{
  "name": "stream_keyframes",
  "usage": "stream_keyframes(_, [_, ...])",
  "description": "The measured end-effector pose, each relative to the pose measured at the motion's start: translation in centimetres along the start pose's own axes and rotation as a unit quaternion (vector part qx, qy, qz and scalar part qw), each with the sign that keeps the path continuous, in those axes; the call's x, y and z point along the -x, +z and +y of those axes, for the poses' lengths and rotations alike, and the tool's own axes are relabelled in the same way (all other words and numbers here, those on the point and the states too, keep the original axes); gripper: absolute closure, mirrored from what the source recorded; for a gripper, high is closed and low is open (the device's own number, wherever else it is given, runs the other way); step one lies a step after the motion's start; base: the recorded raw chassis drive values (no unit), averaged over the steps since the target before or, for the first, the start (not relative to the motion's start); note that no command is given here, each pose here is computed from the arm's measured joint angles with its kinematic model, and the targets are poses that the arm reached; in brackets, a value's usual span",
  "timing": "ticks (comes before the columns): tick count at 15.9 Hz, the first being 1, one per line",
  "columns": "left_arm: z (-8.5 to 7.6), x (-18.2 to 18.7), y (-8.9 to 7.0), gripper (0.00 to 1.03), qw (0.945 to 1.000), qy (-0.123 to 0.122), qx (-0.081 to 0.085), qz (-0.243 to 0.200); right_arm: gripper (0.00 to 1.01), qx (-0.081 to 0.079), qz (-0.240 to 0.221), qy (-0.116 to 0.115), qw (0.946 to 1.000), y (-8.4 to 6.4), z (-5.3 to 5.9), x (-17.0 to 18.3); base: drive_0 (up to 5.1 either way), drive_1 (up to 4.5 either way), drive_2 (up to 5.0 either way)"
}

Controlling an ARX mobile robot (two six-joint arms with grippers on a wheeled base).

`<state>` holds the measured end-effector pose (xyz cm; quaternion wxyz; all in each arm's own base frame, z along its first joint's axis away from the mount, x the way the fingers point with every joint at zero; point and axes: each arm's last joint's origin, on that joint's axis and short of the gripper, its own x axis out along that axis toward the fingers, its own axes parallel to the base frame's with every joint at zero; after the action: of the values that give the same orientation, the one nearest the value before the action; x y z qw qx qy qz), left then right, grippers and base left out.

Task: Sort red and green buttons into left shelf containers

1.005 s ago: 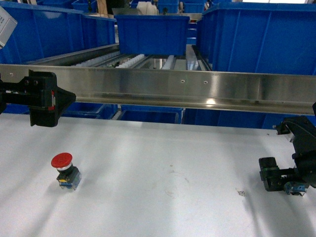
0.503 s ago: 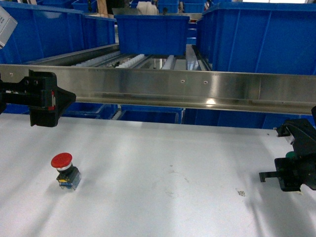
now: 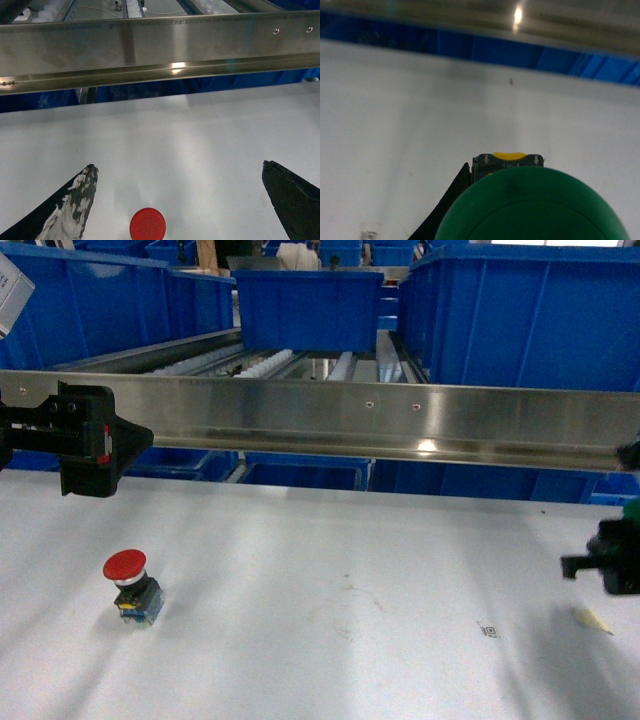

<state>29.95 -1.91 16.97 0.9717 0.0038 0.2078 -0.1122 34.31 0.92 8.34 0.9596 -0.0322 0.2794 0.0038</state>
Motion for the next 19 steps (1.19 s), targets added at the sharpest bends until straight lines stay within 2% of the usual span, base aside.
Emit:
stream_keyframes(1, [0.0, 0.0, 0.0, 0.05, 1.0, 0.0, 0.0, 0.0, 0.74, -0.001, -0.061, 0.008, 0.9981, 1.2, -0.4, 2.2, 0.0, 0.0, 0.0])
stream_keyframes(2, [0.0, 0.0, 0.0, 0.05, 1.0, 0.0, 0.0, 0.0, 0.74, -0.001, -0.106, 0.013, 0.9943, 1.8, -0.7, 4.4, 0.0, 0.0, 0.0])
stream_keyframes(3, [0.0, 0.0, 0.0, 0.05, 1.0, 0.0, 0.0, 0.0, 0.74, -0.008, -0.133, 0.018, 0.9909, 1.6, -1.1, 6.5, 0.0, 0.0, 0.0])
stream_keyframes(6, [0.0, 0.0, 0.0, 0.05, 1.0, 0.0, 0.0, 0.0, 0.74, -0.017, -0.172, 0.011, 0.9849, -0.6, -1.6, 13.5, 0.0, 0.0, 0.0])
stream_keyframes(8, [0.0, 0.0, 0.0, 0.05, 1.0, 0.0, 0.0, 0.0, 0.74, -0.022, -0.163, 0.019, 0.9861, -2.8, -1.6, 16.8, 0.0, 0.0, 0.0])
stream_keyframes(9, [0.0, 0.0, 0.0, 0.05, 1.0, 0.0, 0.0, 0.0, 0.74, -0.024, -0.167, 0.022, 0.9854, -3.4, -1.8, 18.0, 0.0, 0.0, 0.0])
stream_keyframes(10, [0.1, 0.0, 0.0, 0.05, 1.0, 0.001, 0.0, 0.0, 0.74, -0.021, -0.197, 0.025, 0.9799, -2.9, -2.0, 18.5, 0.0, 0.0, 0.0])
stream_keyframes(11, [0.0, 0.0, 0.0, 0.05, 1.0, 0.001, 0.0, 0.0, 0.74, -0.024, -0.199, 0.015, 0.9796, -2.8, -2.2, 18.6, 0.0, 0.0, 0.0])
stream_keyframes(12, [0.0, 0.0, 0.0, 0.05, 1.0, 0.0, 0.0, 0.0, 0.74, -0.021, -0.19, -0.002, 0.9816, -3.4, -2.3, 18.6, 0.0, 0.0, 0.0])
stream_keyframes(16, [0.1, 0.0, -0.1, 0.05, 1.0, 0.002, 0.002, 0.001, 0.74, -0.015, -0.19, -0.006, 0.9816, -3.5, -2.3, 18.7, 0.0, 0.0, 0.0])
stream_keyframes(17, [0.4, 0.0, -0.7, 0.05, 0.9999, 0.006, 0.005, 0.011, 0.74, -0.015, -0.19, -0.006, 0.9816, -3.5, -2.3, 18.7, 0.0, 0.0, 0.0])
stream_keyframes(19, [1.4, -1.5, -3.2, 0.05, 0.9979, 0.03, 0.018, 0.055, 0.74, -0.015, -0.19, -0.006, 0.9816, -3.5, -2.3, 18.7, 0.0, 0.0, 0.0])
